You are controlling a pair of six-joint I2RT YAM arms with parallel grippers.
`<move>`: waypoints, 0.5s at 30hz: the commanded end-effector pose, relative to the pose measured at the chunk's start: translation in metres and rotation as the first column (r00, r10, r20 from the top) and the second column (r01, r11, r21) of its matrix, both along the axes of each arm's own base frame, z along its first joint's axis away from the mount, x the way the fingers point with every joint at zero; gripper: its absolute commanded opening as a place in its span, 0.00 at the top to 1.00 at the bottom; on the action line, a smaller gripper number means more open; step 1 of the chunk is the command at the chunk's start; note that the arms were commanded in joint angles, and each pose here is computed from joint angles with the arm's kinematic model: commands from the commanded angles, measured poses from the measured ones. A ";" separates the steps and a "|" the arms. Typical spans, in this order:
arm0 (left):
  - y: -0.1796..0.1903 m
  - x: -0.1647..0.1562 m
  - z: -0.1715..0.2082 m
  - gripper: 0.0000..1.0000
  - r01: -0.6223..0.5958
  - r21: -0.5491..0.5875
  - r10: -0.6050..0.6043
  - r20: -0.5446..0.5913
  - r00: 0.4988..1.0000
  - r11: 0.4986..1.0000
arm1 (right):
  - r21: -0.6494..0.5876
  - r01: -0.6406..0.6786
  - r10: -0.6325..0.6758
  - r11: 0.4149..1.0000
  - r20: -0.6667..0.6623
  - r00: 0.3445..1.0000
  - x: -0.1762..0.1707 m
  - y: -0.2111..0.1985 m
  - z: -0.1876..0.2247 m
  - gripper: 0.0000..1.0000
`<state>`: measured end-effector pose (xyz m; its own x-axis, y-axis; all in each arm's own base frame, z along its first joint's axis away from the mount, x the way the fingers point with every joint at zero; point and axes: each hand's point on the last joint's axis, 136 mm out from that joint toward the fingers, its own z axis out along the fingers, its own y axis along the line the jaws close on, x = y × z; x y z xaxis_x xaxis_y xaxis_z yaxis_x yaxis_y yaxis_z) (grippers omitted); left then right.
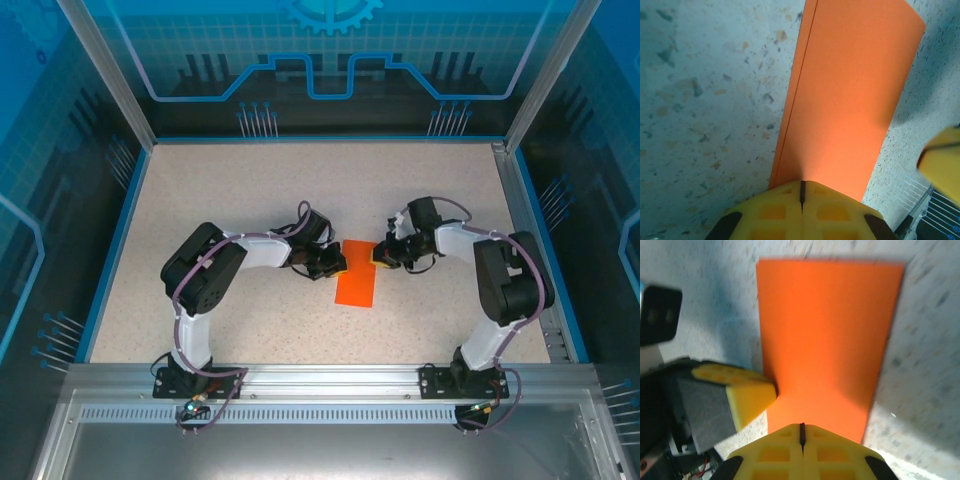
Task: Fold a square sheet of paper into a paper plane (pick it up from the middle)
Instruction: Fold the square sheet of paper in half at the center of the table.
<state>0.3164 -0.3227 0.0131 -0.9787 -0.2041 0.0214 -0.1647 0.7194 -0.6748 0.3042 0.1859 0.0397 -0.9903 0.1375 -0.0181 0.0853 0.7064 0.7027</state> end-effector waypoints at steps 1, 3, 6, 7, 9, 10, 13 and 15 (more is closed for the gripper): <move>0.019 -0.032 -0.037 1.00 0.018 0.138 0.000 -0.124 0.992 0.990 | -0.001 -0.038 0.038 0.999 -0.069 0.997 -0.034 0.007 -0.014 0.98; 0.020 -0.032 -0.037 1.00 0.017 0.139 0.000 -0.122 0.993 0.990 | -0.022 -0.048 0.046 0.999 -0.090 0.995 -0.048 0.007 -0.024 0.98; 0.020 -0.032 -0.037 1.00 0.017 0.138 0.000 -0.123 0.992 0.990 | -0.017 -0.061 0.058 0.998 -0.123 0.991 -0.068 0.008 -0.037 0.98; 0.020 -0.032 -0.036 1.00 0.017 0.137 0.000 -0.120 0.993 0.990 | -0.013 -0.060 0.057 0.998 -0.127 0.990 -0.072 0.008 -0.039 0.97; 0.020 -0.032 -0.036 1.00 0.013 0.137 0.003 -0.120 0.993 0.991 | -0.028 -0.067 0.063 0.997 -0.130 0.990 -0.078 0.007 -0.040 0.97; 0.020 -0.032 -0.036 1.00 0.013 0.136 0.003 -0.121 0.993 0.991 | -0.034 -0.071 0.067 0.997 -0.124 0.990 -0.080 0.006 -0.038 0.97; 0.019 -0.032 -0.035 1.00 0.015 0.134 0.001 -0.119 0.993 0.991 | -0.029 -0.082 0.079 0.996 -0.093 0.993 -0.083 0.007 -0.024 0.97; 0.020 -0.032 -0.035 1.00 0.015 0.134 0.002 -0.119 0.993 0.991 | -0.024 -0.085 0.084 0.996 -0.067 0.994 -0.084 0.008 -0.014 0.95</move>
<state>0.3154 -0.3239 0.0132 -0.9794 -0.2007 0.0208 -0.1618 0.7196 -0.6752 0.2315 0.1931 0.0163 -0.9965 0.0680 0.0479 0.0823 0.7244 0.6845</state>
